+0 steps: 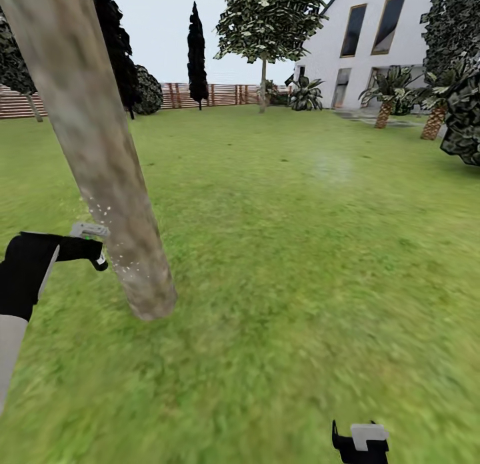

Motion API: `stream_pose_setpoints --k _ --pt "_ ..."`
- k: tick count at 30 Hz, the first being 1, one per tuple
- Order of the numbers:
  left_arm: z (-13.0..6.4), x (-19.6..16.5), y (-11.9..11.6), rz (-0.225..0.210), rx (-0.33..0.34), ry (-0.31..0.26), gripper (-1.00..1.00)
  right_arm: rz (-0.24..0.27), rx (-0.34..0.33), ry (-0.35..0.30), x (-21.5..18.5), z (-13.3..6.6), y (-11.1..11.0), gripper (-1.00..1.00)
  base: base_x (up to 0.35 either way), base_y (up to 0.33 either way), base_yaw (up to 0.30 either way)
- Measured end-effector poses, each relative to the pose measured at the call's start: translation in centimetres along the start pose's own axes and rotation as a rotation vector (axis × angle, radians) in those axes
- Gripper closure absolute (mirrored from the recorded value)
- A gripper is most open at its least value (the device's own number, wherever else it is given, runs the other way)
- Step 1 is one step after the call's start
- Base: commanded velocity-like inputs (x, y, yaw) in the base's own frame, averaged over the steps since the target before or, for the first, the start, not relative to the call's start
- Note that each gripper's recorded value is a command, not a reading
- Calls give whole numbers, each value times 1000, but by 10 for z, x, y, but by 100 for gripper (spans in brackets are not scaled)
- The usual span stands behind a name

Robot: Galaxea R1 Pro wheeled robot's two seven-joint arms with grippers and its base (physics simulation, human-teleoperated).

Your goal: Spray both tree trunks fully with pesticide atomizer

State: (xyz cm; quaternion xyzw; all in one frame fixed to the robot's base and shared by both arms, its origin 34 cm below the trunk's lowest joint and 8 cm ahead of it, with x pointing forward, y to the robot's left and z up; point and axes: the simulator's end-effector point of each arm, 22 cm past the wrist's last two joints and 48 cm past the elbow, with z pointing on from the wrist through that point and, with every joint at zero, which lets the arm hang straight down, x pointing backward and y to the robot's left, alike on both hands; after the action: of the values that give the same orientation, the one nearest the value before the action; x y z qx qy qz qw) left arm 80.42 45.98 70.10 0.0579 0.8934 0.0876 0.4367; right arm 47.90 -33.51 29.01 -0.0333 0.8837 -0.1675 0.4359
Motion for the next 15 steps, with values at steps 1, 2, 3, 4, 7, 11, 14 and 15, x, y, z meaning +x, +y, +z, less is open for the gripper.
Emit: stream_pose_setpoints --k 1,2,3,4,7,11,14,15 --pt "0 2 2 5 -10 7 100 0 0 0 0 0 0 -100 229 -189 250" --pt "0 2 2 7 -12 8 100 0 0 0 0 0 0 -100 182 -218 267" --pt "0 2 3 8 -14 9 100 0 0 0 0 0 0 -100 142 -239 272" --pt "0 2 3 9 -14 9 100 0 0 0 0 0 0 -100 110 -255 276" --pt "0 3 3 9 -15 10 100 0 1 0 0 0 0 -100 69 -265 218" --pt "2 6 1 10 -13 15 100 0 1 0 0 0 0 -100 9 -268 29" --pt "3 10 3 6 -16 25 100 0 1 0 0 0 0 -100 0 -269 1" --pt "4 10 4 5 -19 26 100 1 1 0 0 0 -1 -100 33 -269 0"
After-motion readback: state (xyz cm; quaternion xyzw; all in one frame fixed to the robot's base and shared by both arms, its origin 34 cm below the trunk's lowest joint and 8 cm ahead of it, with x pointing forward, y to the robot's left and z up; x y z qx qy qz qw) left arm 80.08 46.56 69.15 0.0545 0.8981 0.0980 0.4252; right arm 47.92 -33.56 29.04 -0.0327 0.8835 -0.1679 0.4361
